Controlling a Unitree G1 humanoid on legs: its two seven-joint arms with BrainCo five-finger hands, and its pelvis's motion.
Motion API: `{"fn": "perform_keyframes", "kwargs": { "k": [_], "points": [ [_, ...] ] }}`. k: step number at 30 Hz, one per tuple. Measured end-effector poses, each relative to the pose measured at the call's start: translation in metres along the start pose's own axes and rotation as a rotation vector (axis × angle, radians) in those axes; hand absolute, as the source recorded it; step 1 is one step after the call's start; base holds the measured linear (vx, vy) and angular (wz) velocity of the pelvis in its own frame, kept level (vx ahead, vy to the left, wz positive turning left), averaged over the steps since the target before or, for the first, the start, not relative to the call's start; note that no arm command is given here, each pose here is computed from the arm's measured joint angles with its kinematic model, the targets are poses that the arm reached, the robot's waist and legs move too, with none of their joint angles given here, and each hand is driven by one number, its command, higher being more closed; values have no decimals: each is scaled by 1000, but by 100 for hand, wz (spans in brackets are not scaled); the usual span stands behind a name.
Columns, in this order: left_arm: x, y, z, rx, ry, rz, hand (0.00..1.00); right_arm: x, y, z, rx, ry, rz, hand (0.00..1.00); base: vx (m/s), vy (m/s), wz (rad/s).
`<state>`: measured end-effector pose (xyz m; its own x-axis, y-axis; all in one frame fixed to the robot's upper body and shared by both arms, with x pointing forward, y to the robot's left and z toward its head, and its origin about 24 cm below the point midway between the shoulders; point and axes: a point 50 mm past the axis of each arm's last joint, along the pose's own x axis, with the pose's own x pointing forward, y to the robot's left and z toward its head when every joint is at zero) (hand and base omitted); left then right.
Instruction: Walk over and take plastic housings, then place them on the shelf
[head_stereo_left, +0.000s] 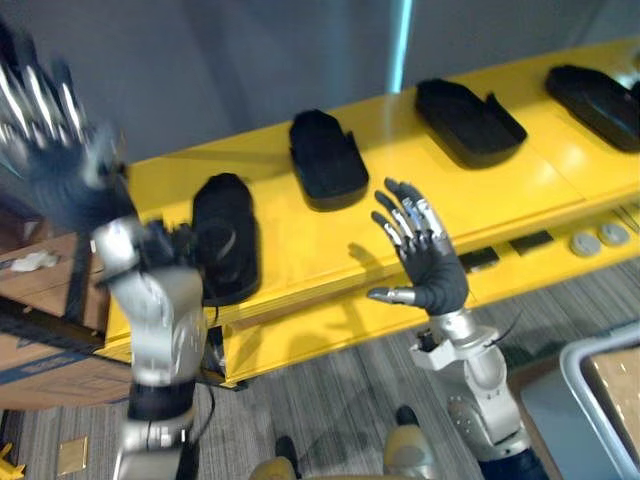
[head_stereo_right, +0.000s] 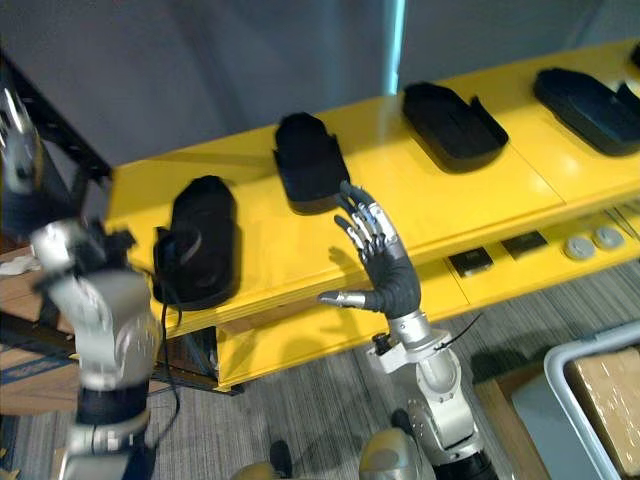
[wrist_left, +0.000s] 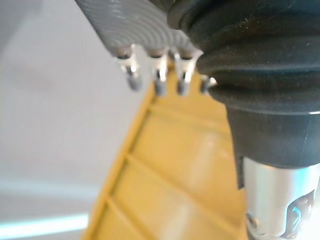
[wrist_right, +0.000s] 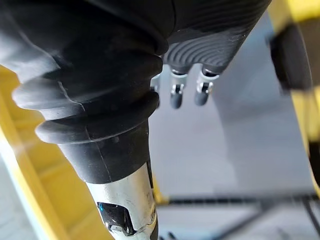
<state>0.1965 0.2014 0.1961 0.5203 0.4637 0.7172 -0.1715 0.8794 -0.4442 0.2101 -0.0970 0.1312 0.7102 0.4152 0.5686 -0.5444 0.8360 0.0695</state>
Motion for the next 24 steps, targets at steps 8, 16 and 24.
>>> {"fn": "perform_keyframes", "kwargs": {
  "k": [8, 16, 24],
  "points": [
    [-73, 69, -14, 531, 353, 128, 0, 3, 27, -18, 46, 50, 46, 100, 24, -24, 45],
    [-191, 119, -69, 634, 1080, 89, 0, -3, 72, -65, 132, 277, 123, 100, 30, -4, 11],
    [-233, 101, -93, 471, 1306, -54, 0, 8, 66, -87, 61, 352, 92, 100, -39, -1, 6]
  ]
}}
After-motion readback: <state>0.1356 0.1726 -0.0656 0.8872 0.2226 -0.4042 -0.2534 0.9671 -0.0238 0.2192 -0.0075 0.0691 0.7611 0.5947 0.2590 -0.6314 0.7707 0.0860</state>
